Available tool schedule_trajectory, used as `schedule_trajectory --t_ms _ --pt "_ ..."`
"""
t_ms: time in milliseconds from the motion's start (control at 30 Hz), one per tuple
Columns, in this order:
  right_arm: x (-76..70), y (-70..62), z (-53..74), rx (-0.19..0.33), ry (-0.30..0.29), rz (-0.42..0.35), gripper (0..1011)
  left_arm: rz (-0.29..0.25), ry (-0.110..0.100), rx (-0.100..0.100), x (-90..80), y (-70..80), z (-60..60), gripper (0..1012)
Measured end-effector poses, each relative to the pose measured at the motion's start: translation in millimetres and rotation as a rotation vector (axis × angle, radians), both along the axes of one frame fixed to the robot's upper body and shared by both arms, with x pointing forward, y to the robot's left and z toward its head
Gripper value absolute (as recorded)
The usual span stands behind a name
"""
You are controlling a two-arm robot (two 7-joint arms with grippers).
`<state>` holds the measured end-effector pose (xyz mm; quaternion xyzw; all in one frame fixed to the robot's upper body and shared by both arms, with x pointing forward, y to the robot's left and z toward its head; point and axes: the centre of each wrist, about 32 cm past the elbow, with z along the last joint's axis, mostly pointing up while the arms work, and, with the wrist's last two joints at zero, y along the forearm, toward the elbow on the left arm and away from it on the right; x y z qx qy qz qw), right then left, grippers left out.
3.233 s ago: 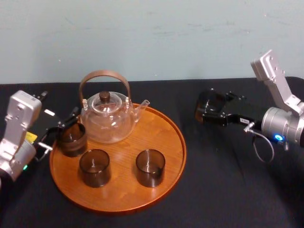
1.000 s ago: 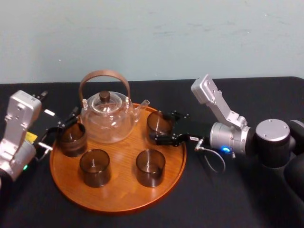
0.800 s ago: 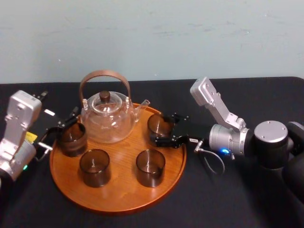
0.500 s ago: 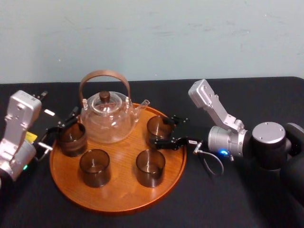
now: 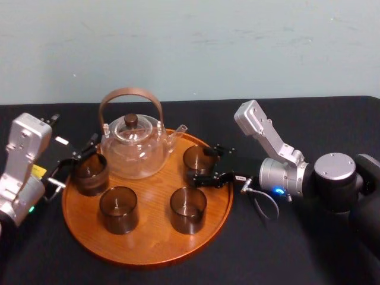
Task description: Pick up the glass from the table and place it on the tray.
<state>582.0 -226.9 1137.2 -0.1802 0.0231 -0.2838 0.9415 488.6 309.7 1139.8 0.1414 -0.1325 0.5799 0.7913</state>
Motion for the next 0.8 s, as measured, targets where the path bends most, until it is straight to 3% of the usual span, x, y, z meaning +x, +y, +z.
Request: schedule_trajectory --t_ms 200,800 --pt "-0.2 -0.3 -0.4 -0.001 0.002 0.0 999 0.0 0.0 0.0 0.0 0.0 0.0 1001" --pt "-0.9 -1.6 0.3 0.007 0.003 0.001 1002 0.0 0.0 0.0 0.0 0.0 0.0 1001"
